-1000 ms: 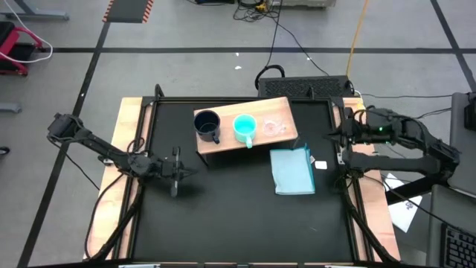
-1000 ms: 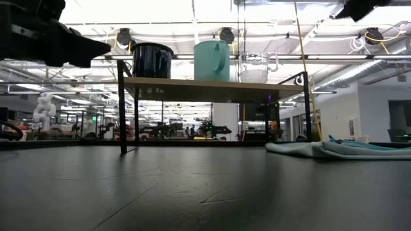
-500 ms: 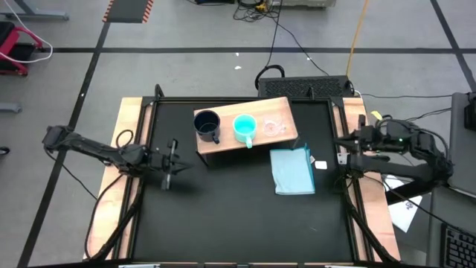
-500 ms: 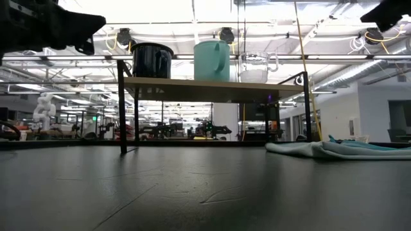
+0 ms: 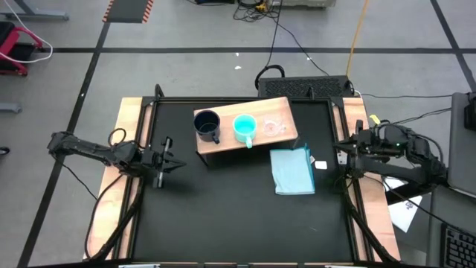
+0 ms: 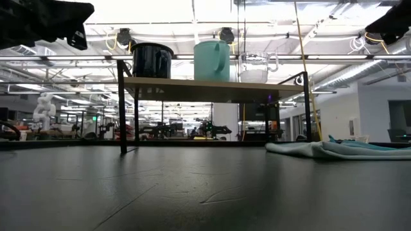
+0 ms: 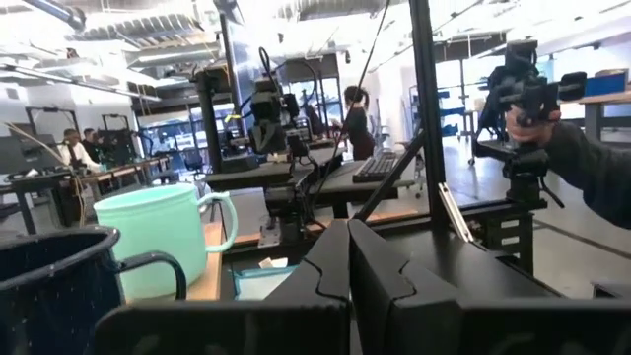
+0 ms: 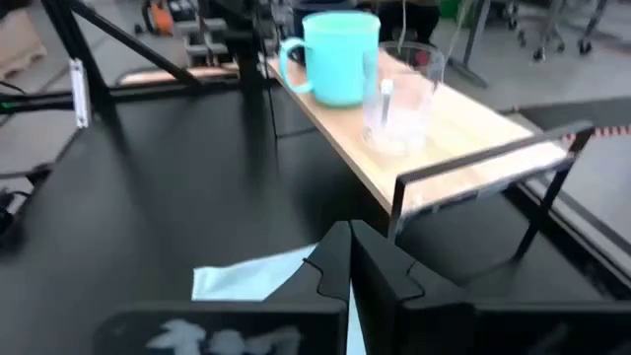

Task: Stack small to large cups/mugs on shelf
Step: Return to Home Position

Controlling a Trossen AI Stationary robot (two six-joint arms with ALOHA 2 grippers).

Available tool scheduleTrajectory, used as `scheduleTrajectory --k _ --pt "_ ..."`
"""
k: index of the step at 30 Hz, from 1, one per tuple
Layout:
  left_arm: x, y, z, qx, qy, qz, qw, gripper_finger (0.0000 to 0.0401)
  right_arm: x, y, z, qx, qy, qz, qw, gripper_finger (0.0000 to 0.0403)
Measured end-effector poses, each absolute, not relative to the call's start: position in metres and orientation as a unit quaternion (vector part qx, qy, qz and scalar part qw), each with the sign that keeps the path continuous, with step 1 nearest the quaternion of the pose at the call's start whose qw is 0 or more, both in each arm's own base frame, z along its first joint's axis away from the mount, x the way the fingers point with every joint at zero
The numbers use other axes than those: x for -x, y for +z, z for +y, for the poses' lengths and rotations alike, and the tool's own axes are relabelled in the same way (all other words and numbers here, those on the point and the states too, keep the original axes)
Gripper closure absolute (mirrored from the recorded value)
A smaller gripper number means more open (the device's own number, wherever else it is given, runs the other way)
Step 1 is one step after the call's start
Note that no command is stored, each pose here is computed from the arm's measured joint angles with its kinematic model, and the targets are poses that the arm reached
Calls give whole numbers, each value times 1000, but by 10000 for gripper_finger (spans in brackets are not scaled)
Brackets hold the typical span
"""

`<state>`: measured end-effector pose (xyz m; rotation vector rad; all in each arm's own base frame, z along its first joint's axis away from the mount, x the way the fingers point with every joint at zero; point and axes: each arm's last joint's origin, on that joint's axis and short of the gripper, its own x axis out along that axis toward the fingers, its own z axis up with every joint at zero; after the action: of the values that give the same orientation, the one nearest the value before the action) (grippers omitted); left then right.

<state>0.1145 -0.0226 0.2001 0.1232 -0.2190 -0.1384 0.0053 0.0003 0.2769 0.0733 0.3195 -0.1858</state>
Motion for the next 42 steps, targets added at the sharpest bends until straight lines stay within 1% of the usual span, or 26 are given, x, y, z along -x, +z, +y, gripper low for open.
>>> scheduleTrajectory --k 8,12,14,17,21,25,27,30,33,36,39,42 --pt "-113 199 -22 -61 -70 -102 990 400 -12 277 -3 -43 -113 183 976 403" --pt "-113 199 -23 -62 -82 -104 989 400 -18 276 -7 -54 -165 203 964 403" --pt "-113 199 -23 -62 -87 -103 989 399 -20 277 -7 -51 -158 207 964 403" --pt "-113 198 -23 -62 -91 -102 989 400 -21 277 -5 -47 -119 206 970 403" --pt "-112 199 -24 -62 -106 -105 987 399 -20 278 -4 -45 -102 194 975 403" --pt "-112 198 -24 -55 -107 -102 988 399 -19 285 -5 -54 -135 174 974 403" --pt "-112 198 -24 -54 -108 -101 988 399 -21 289 -7 -43 -148 160 975 403" --pt "-113 197 -24 -55 -108 -93 988 400 -25 298 -7 -19 -142 120 982 403" --pt "-113 195 -24 -55 -108 -85 989 399 -34 305 -10 -36 -143 66 987 403" --pt "-113 194 -25 -57 -109 -77 989 400 -51 290 -13 -50 -128 61 989 403" --pt "-113 193 -25 -61 -110 -72 989 400 -75 253 -18 -82 -127 74 986 403" --pt "-114 191 -25 -65 -111 -63 990 400 -93 224 -21 -115 -110 48 986 403"
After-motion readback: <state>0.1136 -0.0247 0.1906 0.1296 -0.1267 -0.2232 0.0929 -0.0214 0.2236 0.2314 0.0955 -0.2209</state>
